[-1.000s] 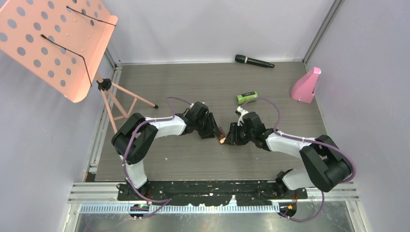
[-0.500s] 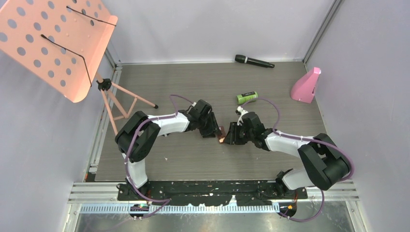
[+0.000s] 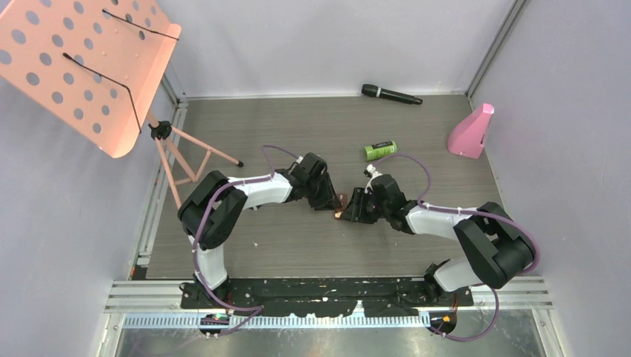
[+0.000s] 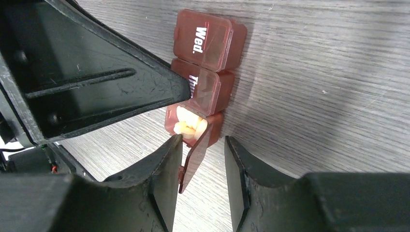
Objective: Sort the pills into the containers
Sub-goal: Adjust the pill container at the center of the board, then close the pill container at the center of the board.
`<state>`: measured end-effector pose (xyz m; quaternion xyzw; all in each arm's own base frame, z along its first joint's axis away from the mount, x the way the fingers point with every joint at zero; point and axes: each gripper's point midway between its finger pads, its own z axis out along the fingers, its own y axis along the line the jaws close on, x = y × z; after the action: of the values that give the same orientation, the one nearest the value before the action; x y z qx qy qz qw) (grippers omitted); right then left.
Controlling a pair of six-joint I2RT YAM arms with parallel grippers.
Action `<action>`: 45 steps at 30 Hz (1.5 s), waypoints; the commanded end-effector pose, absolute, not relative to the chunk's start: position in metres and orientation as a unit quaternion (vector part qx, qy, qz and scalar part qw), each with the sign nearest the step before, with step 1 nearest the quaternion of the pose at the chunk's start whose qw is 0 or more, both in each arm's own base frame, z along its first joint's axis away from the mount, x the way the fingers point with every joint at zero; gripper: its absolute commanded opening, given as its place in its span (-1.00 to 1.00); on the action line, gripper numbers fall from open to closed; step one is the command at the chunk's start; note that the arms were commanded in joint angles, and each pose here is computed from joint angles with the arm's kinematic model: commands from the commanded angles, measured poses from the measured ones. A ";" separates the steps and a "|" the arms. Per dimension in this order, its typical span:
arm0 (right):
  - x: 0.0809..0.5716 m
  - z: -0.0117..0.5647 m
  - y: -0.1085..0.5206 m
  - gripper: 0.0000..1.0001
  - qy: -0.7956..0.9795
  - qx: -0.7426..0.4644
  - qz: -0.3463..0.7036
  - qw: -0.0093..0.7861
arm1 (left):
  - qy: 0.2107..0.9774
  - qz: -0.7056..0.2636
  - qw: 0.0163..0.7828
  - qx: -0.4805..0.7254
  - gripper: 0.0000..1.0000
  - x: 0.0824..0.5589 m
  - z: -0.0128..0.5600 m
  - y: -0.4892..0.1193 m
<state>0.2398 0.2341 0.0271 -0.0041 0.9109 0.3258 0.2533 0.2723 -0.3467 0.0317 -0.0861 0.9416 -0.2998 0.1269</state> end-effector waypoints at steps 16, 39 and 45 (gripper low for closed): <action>0.256 0.019 0.213 -0.13 0.904 0.127 0.285 0.294 | 0.975 -0.192 0.052 -0.100 -0.51 0.231 -0.025 -0.309; 0.235 0.089 0.221 0.47 0.858 0.055 0.376 0.346 | 0.973 -0.202 0.030 -0.110 -0.55 0.230 -0.028 -0.315; 0.241 0.086 0.166 0.09 0.883 0.144 0.298 0.332 | 0.973 -0.199 0.027 -0.110 -0.56 0.232 -0.030 -0.312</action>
<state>0.2380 0.2026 0.0948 0.0902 0.8564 0.3664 0.3523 0.2664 -0.3600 0.0329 -0.1001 0.9367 -0.3249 0.0843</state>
